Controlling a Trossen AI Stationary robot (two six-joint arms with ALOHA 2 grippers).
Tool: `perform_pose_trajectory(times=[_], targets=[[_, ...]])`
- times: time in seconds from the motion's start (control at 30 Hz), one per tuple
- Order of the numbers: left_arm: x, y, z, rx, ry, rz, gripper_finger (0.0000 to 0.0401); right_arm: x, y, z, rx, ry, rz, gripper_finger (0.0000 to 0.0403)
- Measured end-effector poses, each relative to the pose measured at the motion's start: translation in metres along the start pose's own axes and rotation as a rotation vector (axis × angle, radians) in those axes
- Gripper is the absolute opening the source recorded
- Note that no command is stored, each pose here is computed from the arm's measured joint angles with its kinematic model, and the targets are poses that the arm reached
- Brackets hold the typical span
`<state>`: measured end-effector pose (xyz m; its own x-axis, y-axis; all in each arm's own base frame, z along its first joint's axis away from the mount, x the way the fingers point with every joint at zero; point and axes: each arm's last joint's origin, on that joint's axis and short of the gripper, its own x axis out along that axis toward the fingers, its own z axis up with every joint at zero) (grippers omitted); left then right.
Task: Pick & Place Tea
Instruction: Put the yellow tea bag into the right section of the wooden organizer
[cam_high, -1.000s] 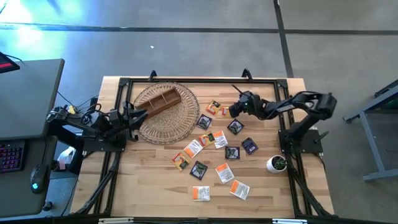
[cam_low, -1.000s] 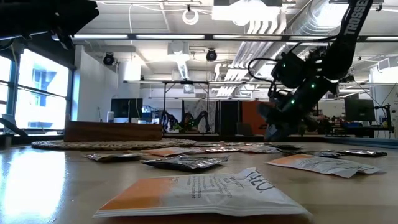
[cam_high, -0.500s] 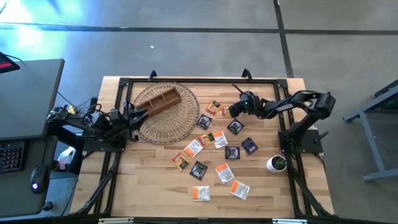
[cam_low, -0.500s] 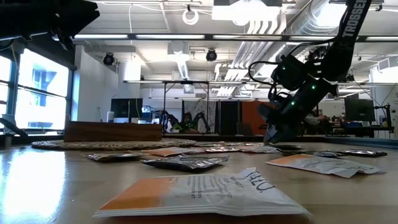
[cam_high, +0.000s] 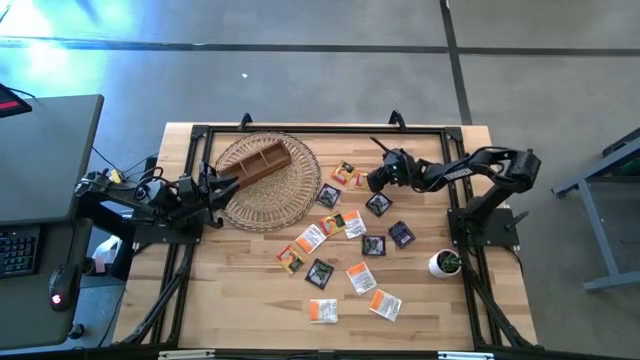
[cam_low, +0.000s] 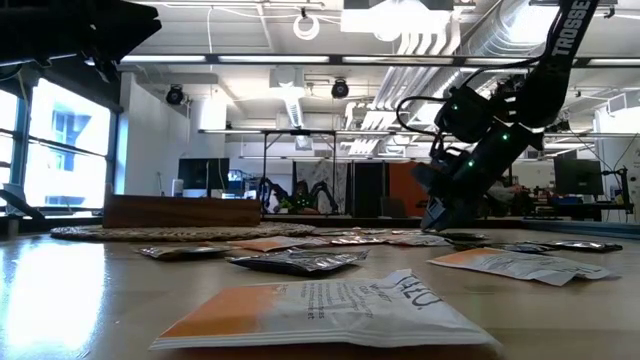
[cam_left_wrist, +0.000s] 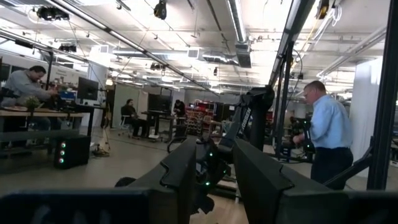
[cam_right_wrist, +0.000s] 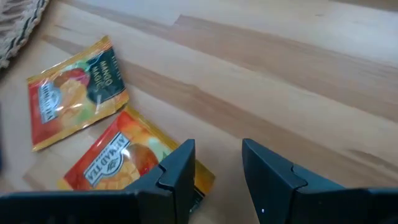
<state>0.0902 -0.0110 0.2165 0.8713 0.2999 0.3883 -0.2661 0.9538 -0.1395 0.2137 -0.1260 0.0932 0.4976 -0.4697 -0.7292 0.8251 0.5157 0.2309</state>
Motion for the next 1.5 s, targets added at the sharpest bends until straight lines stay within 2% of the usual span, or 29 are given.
perform_pose_trajectory(times=[0.37,0.47,0.63,0.93,1.27,1.5], targets=[[0.000,0.000,0.000,-0.005,0.001,-0.001,0.0108,-0.005,0.010,-0.006,-0.028,0.013,0.009,0.0129],[0.000,0.000,0.000,-0.046,0.001,-0.001,0.0108,-0.013,0.011,-0.003,-0.025,0.017,0.053,0.0129],[0.000,0.000,0.000,-0.052,0.001,-0.013,0.0108,-0.029,0.018,0.004,0.010,0.034,0.178,0.0129],[0.000,-0.001,-0.002,-0.069,0.013,-0.025,0.0108,-0.036,0.030,-0.014,-0.047,0.022,0.045,0.0129],[0.000,-0.001,-0.002,-0.068,0.019,-0.020,0.0108,-0.018,0.031,-0.022,0.114,0.010,-0.014,0.0129],[0.000,-0.001,-0.002,-0.068,0.019,-0.016,0.0108,-0.012,0.038,-0.022,0.163,-0.034,0.049,0.0129]])
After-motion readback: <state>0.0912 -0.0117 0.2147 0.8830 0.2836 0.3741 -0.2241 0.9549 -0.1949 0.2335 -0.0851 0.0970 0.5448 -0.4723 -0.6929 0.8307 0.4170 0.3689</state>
